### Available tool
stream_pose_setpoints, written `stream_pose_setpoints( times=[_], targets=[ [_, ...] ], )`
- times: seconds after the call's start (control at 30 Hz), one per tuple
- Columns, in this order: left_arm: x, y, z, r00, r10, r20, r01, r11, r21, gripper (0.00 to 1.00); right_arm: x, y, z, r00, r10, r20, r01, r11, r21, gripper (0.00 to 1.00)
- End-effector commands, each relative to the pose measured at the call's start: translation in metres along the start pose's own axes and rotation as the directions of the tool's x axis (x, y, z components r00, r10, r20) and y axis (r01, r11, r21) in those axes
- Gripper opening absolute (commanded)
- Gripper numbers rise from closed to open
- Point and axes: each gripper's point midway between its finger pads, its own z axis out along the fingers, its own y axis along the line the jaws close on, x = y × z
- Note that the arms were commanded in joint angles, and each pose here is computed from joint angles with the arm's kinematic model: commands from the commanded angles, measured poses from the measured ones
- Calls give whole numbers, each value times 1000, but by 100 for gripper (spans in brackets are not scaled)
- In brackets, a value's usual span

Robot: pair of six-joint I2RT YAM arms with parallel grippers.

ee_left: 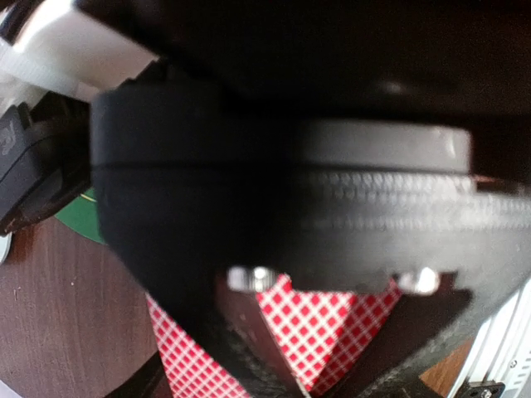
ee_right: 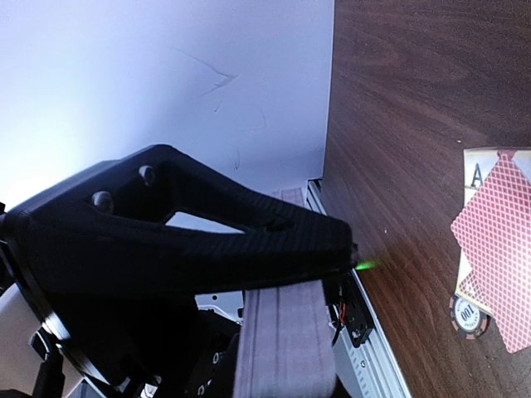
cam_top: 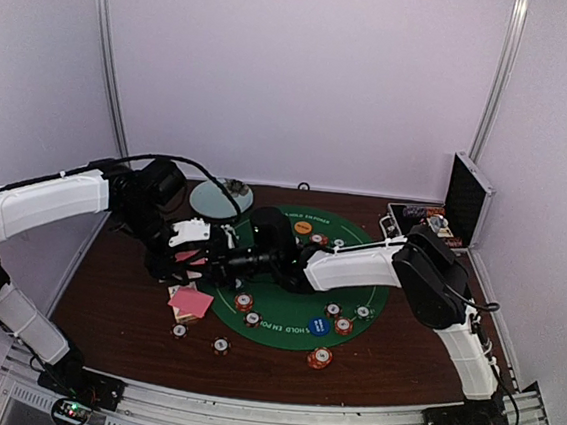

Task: Distribute texas hold em gaming equipment

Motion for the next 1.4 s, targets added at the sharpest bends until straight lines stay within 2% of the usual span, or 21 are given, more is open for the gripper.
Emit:
stream_pose_setpoints(
  times=[0.0,0.03,0.13,0.7,1.0,1.37],
  targets=[
    [-15,8,-11,998,2,63,-1,1000,-23,56,2,14,2,1000,-26,-8,26,998,-60,14],
    [-14,6,-10,998,5,61,-4,1000,-19,63,3,14,1,1000,-27,-9,26,998,-62,13],
    [-10,0,-8,998,23,57,-23,1000,2,74,3,16,0,999,-34,-9,33,997,-66,11],
    [5,-16,3,999,38,29,-41,995,89,82,9,21,-2,998,-55,-26,53,996,-78,9],
    [-1,-14,-4,998,12,63,-19,994,109,75,8,14,-2,999,-42,-28,39,997,-71,8],
    [-14,-13,-16,993,17,116,-30,994,109,54,3,-3,-4,1000,-13,-16,13,1000,-15,7]
  ],
)
